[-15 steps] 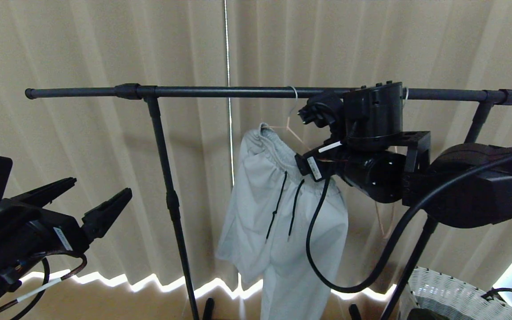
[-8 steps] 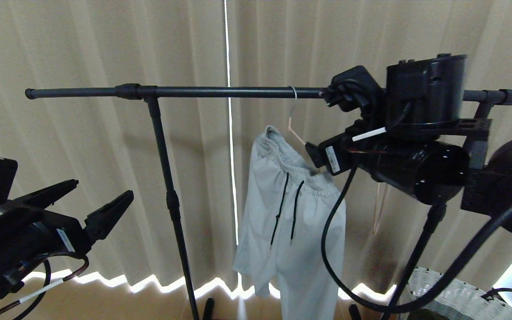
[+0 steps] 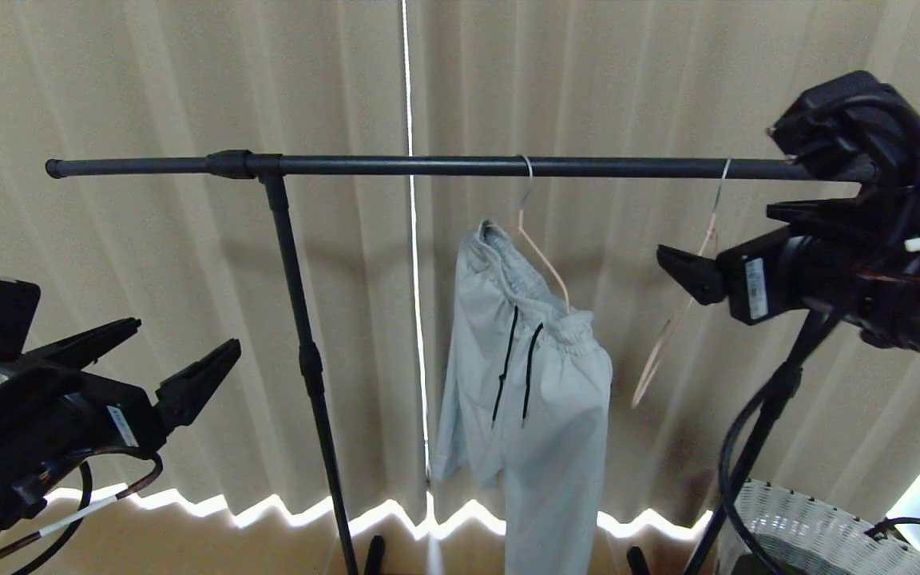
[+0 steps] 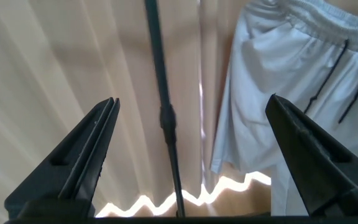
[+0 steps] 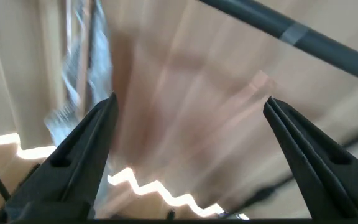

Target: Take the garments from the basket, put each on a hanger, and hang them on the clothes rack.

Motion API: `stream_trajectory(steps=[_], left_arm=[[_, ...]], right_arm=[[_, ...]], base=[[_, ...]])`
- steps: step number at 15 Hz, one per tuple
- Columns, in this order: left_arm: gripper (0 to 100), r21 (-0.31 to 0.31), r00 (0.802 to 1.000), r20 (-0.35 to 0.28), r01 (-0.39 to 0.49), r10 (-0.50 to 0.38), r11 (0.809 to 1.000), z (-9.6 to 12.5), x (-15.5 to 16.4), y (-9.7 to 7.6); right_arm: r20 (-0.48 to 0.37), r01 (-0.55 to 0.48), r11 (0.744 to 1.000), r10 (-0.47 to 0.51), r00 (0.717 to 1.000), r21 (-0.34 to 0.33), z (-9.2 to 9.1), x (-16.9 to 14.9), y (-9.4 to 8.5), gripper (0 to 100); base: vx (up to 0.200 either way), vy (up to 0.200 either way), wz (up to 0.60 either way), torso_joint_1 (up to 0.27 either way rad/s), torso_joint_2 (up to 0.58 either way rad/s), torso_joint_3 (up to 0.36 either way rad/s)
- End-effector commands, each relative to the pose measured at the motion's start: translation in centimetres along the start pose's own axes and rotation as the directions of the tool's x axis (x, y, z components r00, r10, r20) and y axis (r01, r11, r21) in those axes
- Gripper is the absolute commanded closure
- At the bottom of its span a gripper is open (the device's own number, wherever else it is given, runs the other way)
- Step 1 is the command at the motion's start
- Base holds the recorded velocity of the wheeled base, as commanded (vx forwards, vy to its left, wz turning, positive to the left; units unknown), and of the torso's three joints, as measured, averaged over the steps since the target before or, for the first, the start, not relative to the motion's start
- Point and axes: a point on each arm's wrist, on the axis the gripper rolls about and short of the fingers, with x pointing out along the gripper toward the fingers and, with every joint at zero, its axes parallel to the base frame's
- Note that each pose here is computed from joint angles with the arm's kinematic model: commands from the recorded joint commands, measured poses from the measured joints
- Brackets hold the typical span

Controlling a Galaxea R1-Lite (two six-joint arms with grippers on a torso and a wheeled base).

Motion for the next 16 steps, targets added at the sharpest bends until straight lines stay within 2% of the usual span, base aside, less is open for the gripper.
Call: stream_trajectory(steps=[1, 2, 3, 6, 8, 9, 11, 13, 15, 16], left_arm=[[0, 0.004, 1.000, 0.017, -0.002, 0.002, 1.000, 0.2, -0.6, 0.0], [0, 0.007, 1.000, 0.018, -0.002, 0.002, 1.000, 0.2, -0.6, 0.0], [0, 0.008, 1.000, 0.015, -0.003, 0.003, 1.000, 0.2, -0.6, 0.0], [0, 0.014, 0.999, -0.047, 0.004, -0.003, 1.000, -1.0, 0.1, -0.1], [0, 0.032, 0.994, -0.113, 0.014, -0.010, 0.999, -2.2, 0.7, -0.3], [0, 0.048, 0.989, -0.149, 0.021, -0.014, 0.999, -2.9, 1.1, -0.3], [0, 0.055, 0.978, -0.209, 0.030, -0.018, 0.998, -4.0, 2.0, -0.5], [0, 0.057, 0.974, -0.226, 0.029, -0.015, 0.998, -4.4, 2.3, -0.5], [0, 0.057, 0.974, -0.224, 0.028, -0.015, 0.998, -4.4, 1.9, -0.4], [0, 0.055, 0.976, -0.217, 0.022, -0.010, 0.998, -4.3, 1.6, -0.3]], right_arm=[[0.008, 0.014, 1.000, -0.014, 1.000, 0.006, -1.2, -4.2, -2.7, 0], [-0.011, 0.012, 1.000, -0.012, 1.000, -0.005, -1.9, -5.1, -3.1, 0], [-0.106, 0.041, 0.998, -0.046, 0.993, -0.043, -4.8, -6.5, -4.3, 0], [-0.277, 0.121, 0.989, -0.140, 0.951, -0.083, -10.2, -6.8, -5.4, 0], [-0.360, 0.071, 0.996, -0.083, 0.929, -0.045, -12.8, -6.7, -5.0, 0], [-0.382, 0.024, 1.000, -0.020, 0.924, 0.006, -13.6, -6.5, -4.6, 0], [-0.406, -0.068, 0.990, 0.114, 0.907, 0.124, -14.6, -6.3, -4.1, 0], [-0.437, -0.120, 0.976, 0.189, 0.879, 0.180, -16.5, -6.6, -3.6, 0], [-0.392, -0.125, 0.974, 0.191, 0.900, 0.187, -17.0, -6.4, -3.4, 0], [-0.344, -0.127, 0.976, 0.183, 0.921, 0.179, -17.6, -6.2, -3.2, 0]], base=[[0.000, 0.000, 0.00, 0.000, 0.00, 0.000], [0.000, 0.000, 0.00, 0.000, 0.00, 0.000], [0.000, 0.000, 0.00, 0.000, 0.00, 0.000], [0.000, 0.000, 0.00, 0.000, 0.00, 0.000], [0.000, 0.000, 0.00, 0.000, 0.00, 0.000], [0.000, 0.000, 0.00, 0.000, 0.00, 0.000], [0.000, 0.000, 0.00, 0.000, 0.00, 0.000], [0.000, 0.000, 0.00, 0.000, 0.00, 0.000], [0.000, 0.000, 0.00, 0.000, 0.00, 0.000], [0.000, 0.000, 0.00, 0.000, 0.00, 0.000]])
